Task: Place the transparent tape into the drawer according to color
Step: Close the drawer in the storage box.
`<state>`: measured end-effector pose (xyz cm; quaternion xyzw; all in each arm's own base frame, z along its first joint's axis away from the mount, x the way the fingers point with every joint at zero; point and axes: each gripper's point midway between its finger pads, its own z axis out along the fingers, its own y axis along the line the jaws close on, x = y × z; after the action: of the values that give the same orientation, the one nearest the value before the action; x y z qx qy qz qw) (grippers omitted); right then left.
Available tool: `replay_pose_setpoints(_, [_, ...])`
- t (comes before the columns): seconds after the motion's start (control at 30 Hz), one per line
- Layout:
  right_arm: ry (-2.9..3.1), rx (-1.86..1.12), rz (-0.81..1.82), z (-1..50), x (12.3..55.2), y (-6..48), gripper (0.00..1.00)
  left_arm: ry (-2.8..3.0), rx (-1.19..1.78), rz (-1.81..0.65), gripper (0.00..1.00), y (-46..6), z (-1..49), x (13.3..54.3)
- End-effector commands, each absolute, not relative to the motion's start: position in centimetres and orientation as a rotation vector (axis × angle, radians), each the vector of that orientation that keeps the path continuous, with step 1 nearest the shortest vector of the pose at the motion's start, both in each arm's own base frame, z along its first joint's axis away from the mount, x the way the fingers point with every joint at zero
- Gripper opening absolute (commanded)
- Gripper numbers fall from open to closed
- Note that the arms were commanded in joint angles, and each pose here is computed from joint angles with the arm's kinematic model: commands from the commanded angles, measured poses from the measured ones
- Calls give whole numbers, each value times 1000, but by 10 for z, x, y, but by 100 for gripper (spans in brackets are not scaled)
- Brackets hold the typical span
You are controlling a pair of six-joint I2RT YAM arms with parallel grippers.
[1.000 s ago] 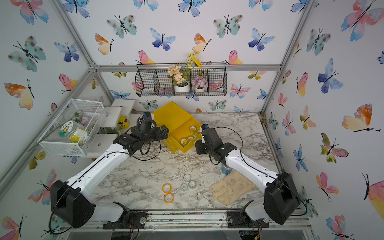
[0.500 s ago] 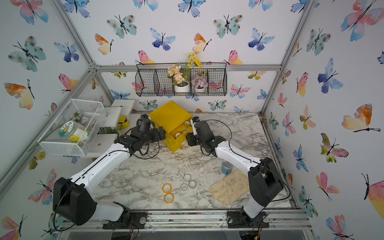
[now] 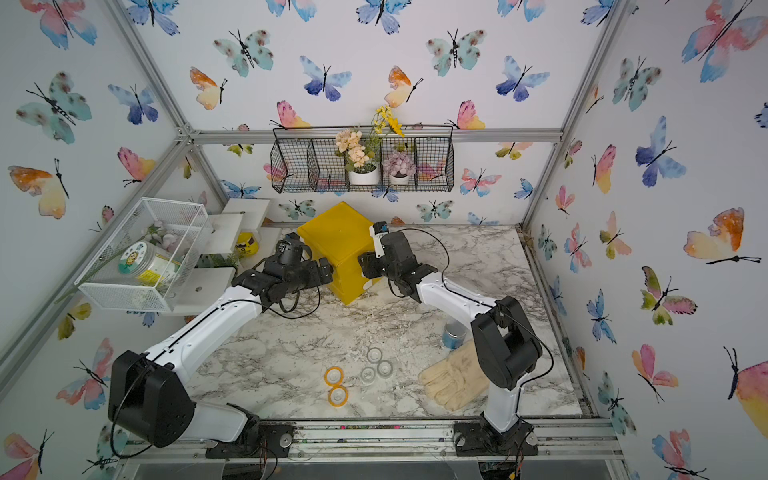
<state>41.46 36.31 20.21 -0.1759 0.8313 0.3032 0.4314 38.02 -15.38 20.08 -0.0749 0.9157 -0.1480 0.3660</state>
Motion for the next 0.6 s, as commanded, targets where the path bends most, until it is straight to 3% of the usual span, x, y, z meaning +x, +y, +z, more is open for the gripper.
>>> replay_pose_setpoints(0.0, [2009,-454,836,216,420,378,49,2367,-171,-412,99,-156,200,372])
replay_pose_setpoints(0.2, [2024,-443,843,216,415,375,52,2370,-171,-411,99,-154,200,368])
replay_pose_setpoints(0.57, [2107,-290,940,192,368,338,60,2343,-159,-476,99,-152,210,348])
